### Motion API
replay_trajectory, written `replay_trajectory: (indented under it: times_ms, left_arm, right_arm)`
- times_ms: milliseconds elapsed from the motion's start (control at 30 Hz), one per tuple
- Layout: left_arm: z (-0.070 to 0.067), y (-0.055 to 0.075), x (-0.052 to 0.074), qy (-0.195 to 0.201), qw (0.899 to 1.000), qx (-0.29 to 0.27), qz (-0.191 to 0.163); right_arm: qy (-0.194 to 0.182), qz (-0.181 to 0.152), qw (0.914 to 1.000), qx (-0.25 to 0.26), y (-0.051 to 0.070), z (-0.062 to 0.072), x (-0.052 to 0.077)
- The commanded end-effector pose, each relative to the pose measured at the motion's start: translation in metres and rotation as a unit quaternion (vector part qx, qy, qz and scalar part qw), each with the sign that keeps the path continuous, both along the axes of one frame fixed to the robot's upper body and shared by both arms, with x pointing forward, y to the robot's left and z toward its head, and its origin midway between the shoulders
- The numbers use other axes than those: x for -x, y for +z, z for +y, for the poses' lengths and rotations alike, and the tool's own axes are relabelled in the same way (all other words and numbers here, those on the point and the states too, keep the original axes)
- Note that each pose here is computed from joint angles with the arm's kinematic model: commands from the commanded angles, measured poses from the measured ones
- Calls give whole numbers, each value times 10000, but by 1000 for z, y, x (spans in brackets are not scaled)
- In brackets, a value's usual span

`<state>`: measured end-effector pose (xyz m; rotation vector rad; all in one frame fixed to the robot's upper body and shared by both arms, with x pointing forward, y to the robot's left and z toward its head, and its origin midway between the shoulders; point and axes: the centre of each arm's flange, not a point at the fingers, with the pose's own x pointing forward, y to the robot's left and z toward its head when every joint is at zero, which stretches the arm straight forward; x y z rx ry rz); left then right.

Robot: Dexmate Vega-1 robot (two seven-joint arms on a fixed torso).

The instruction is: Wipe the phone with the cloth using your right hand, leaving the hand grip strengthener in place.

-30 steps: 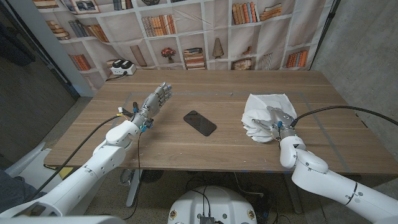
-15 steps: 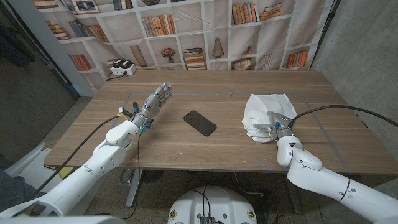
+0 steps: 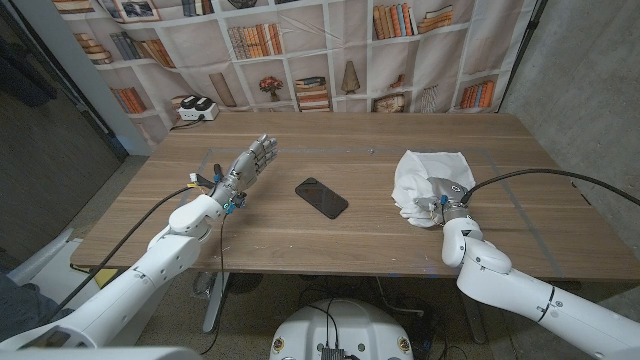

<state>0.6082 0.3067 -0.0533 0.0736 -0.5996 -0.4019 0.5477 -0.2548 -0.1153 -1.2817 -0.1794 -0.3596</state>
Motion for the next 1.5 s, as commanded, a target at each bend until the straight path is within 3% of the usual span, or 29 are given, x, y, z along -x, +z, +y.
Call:
replay_trajectory:
  times_ms: [33,467,667,967,1100,1500]
  left_arm:
    - [7,1,8,73,9999,54,-81]
    - [15,1,13,188,9998,65,-75]
    - [14,0,13,137,9998,68,-122]
    - [17,-3,11,156,9998,105,-95]
    - [19,-2,11,169,9997,103,-105]
    - [20,-2,15,175,9996,107,-177]
  right_arm:
    - [-167,-251,9992,279,-2,10,-5]
    - [86,-954,9952,210,3,16,2]
    - [319,-1596,9867,-25,14,16,20]
    - [747,-1996,9767,-246,35,26,45]
    - [1068,-2115,9712,-259,47,38,58]
    - [1896,-2226,9563,-62,57,74,66]
